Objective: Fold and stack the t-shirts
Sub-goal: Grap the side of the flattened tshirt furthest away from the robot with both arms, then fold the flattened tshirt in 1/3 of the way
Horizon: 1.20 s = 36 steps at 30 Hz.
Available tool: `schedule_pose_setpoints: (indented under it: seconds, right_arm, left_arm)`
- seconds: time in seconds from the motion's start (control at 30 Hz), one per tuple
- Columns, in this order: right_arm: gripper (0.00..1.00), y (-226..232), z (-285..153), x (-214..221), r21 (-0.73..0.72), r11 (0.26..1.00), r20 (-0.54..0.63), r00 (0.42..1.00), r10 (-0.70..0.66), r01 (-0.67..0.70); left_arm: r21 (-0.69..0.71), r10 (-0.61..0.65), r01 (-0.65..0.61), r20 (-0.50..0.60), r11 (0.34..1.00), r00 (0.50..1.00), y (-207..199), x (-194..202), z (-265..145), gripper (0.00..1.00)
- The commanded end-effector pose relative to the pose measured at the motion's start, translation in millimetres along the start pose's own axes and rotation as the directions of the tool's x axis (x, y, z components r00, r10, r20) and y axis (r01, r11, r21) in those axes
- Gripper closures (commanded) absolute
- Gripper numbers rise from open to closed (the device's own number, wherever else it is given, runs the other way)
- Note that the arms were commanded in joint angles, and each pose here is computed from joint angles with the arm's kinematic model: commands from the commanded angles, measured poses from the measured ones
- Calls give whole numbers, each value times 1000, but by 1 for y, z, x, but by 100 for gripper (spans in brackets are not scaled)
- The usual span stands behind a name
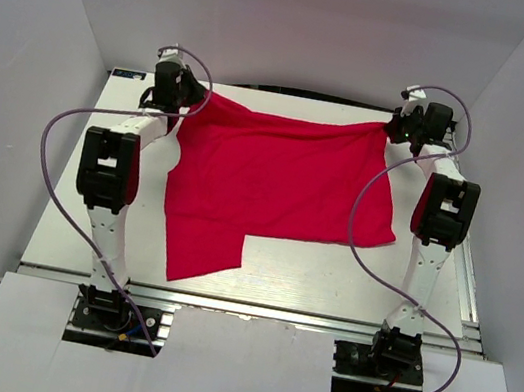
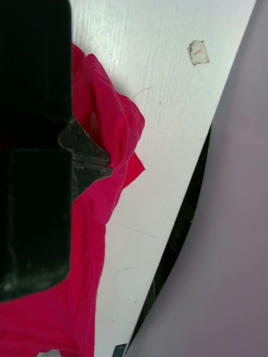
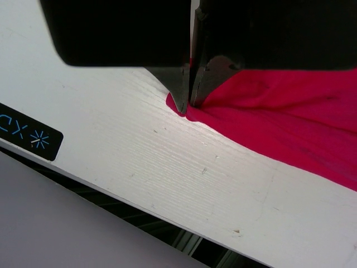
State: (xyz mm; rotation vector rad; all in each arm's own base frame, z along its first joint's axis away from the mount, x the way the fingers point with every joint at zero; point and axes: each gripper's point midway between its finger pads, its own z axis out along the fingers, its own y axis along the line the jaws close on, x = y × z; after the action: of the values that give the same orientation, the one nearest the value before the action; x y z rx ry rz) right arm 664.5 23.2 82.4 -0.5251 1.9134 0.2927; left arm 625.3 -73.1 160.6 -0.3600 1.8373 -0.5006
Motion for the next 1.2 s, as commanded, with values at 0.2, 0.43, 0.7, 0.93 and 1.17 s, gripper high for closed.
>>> schedule_pose_setpoints:
  seconds: [0.2,0.43,0.7,0.93,1.17]
  right_arm:
    - [100,5,-16,-44,-41,998,134,991,-31,37]
    - [100,3,-21,-46,-45,998,140,990,-25,32]
    - [100,1,-25,-53,-49,999,155,988,-15,23]
    - [100,2,-28,-55,-67,998,162,987,-5,16]
    - [100,-1,-29,-50,-57,998,150,989,-3,12]
  left_arm:
    - [107,35,-47,109,993,993,-40,-48,-62,100]
    - [147,21,-34,89,989,996,-48,-42,-87,100]
    - [152,-28,28,-5,988,1000,-40,-5,-99,100]
    - [141,-43,50,-53,989,998,-32,16,-100,100]
    - [128,-44,51,-63,990,997,-28,23,-110,100]
